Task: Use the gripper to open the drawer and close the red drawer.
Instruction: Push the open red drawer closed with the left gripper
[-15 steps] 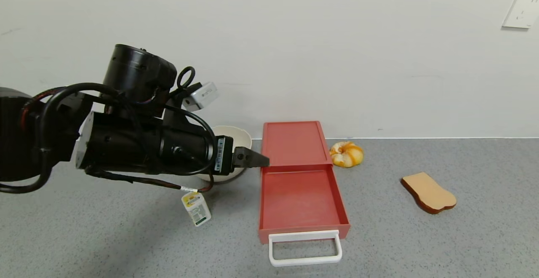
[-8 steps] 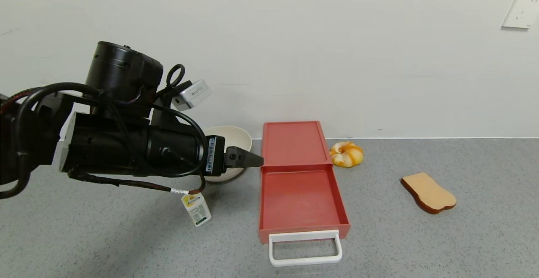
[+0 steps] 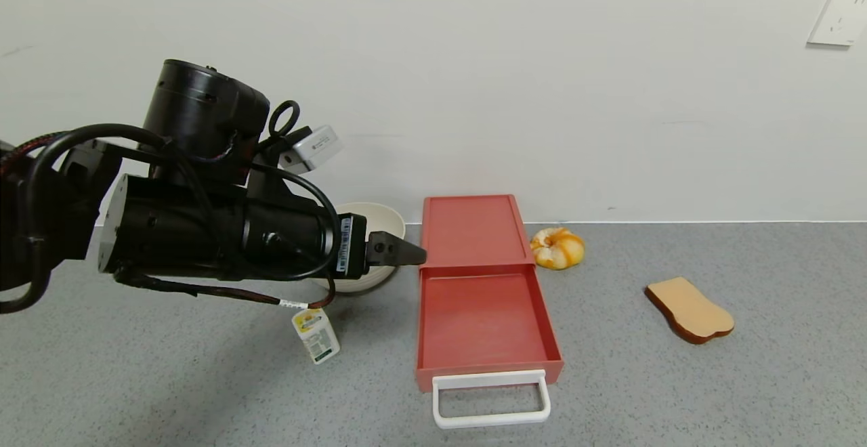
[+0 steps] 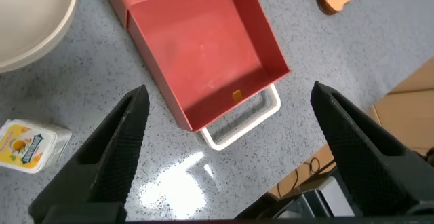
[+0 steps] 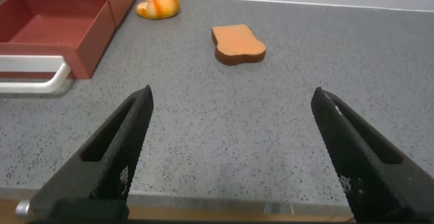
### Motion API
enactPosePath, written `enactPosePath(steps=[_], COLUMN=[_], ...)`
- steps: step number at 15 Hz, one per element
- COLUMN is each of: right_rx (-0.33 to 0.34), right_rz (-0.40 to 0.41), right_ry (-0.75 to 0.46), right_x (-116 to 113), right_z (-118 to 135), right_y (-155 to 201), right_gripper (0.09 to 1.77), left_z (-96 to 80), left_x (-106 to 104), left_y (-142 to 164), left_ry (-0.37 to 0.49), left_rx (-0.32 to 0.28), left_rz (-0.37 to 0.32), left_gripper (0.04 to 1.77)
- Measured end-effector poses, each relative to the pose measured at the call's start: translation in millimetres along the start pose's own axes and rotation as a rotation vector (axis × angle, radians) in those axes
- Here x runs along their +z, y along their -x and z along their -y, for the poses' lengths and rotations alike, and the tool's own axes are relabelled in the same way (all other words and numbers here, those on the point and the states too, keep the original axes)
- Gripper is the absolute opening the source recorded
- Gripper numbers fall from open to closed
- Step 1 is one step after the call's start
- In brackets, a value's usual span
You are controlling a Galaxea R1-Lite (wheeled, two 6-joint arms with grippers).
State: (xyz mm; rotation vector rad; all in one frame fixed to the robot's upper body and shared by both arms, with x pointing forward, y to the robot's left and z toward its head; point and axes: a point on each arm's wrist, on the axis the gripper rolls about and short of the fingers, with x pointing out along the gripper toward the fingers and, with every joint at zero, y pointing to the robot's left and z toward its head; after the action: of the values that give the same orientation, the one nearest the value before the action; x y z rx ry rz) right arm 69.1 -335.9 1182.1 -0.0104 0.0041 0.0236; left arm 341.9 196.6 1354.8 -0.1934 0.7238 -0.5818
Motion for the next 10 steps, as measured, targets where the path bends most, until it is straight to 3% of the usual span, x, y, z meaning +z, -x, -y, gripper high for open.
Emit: enactPosePath(steps=[3,10], right_rx=[0.0,0.0], right_rz=[0.0,0.0], right_ry=[0.0,0.0], right_x=[0.0,0.0], right_z=[0.0,0.0], right_y=[0.0,0.0], right_gripper=[1.71,1.71], left_z=[14.4,53.4], left_x=[-1.6,10.4], left_y=[-2.8,-13.9], left_ry=[0.02,0.185], left_rx=[0.079,0.245], left_rz=[-0.017,-0.127], left_gripper=[1.72,1.72])
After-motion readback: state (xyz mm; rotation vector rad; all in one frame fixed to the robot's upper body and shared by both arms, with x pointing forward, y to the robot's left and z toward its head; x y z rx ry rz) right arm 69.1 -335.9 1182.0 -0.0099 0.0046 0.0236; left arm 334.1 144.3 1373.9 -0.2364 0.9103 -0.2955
